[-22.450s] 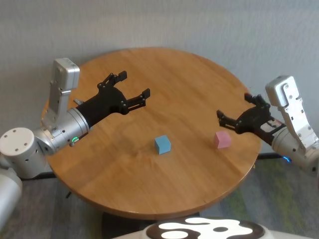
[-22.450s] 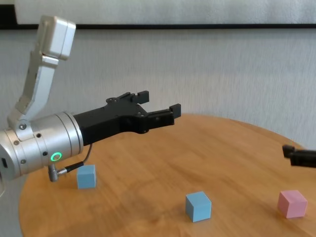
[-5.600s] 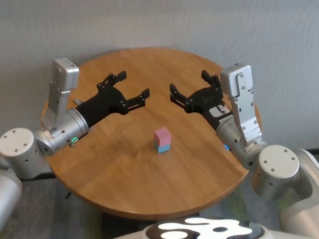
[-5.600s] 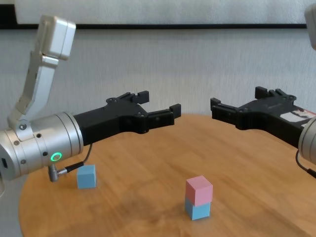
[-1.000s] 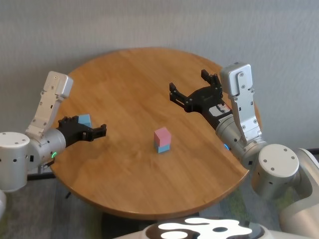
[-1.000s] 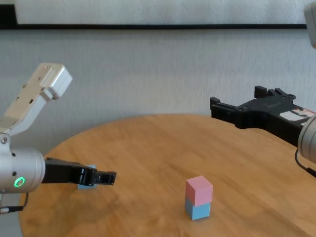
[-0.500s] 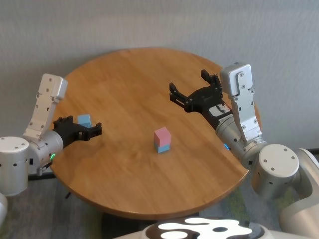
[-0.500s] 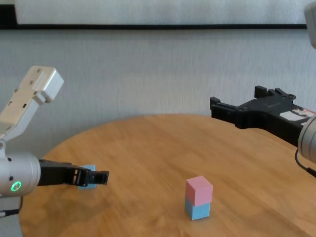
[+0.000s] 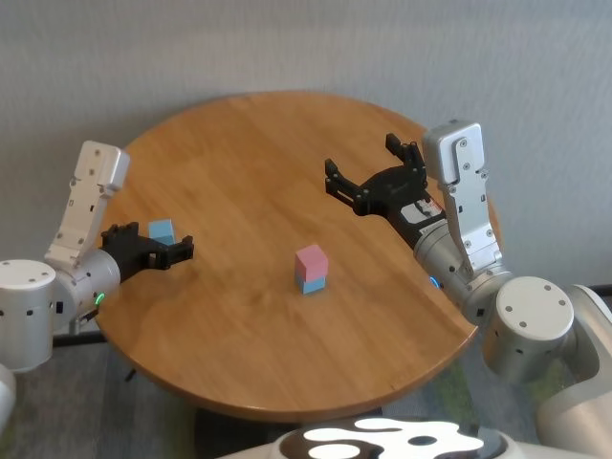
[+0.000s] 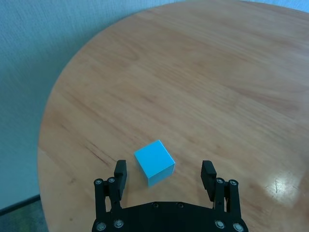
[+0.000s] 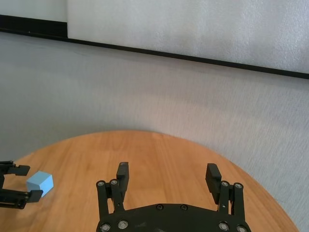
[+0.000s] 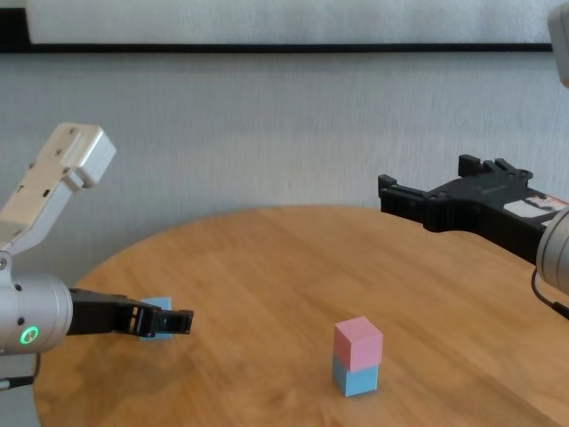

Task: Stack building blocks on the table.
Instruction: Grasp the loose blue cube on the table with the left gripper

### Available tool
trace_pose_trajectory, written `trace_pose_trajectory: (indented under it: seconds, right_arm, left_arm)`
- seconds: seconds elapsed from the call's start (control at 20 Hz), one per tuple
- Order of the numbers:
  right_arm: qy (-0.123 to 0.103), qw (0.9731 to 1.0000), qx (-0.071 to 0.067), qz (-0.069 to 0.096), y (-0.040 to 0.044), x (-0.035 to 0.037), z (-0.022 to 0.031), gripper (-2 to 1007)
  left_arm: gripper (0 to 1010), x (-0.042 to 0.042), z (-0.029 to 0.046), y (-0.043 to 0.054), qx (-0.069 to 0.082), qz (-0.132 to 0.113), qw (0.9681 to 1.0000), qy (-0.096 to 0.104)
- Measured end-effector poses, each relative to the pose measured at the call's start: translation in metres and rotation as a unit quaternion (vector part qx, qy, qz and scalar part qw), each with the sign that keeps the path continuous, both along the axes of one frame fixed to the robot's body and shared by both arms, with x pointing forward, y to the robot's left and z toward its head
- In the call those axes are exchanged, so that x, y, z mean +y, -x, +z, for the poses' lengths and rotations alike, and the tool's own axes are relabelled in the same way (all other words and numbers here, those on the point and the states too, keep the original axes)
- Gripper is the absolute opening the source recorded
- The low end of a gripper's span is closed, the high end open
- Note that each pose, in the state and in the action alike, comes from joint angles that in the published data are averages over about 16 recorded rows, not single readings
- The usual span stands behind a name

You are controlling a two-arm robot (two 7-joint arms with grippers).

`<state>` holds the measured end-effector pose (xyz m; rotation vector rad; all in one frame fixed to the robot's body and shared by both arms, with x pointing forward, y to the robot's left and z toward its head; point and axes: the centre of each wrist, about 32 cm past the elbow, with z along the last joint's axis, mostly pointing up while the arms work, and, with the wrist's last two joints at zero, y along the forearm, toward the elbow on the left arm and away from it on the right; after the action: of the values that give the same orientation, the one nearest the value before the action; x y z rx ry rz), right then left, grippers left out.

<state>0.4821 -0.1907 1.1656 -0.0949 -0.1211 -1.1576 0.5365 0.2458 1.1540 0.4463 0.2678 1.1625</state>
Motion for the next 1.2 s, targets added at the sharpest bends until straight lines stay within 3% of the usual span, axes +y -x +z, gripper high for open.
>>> trace_pose_trajectory:
  seconds: [0.6,1.2]
  right_arm:
    - [0.0,1.0,0.0,0.0,0.0,0.0,0.0,1005]
    - [0.0,1.0,0.0,0.0,0.0,0.0,0.0,1005]
  left_arm:
    - [1002,0.0061,-0.0024,-0.0141,0.0,0.003,1.0,-0.005]
    - [1002,0.0108,-0.007,-0.0237,0.0,0.003,1.0,0.004]
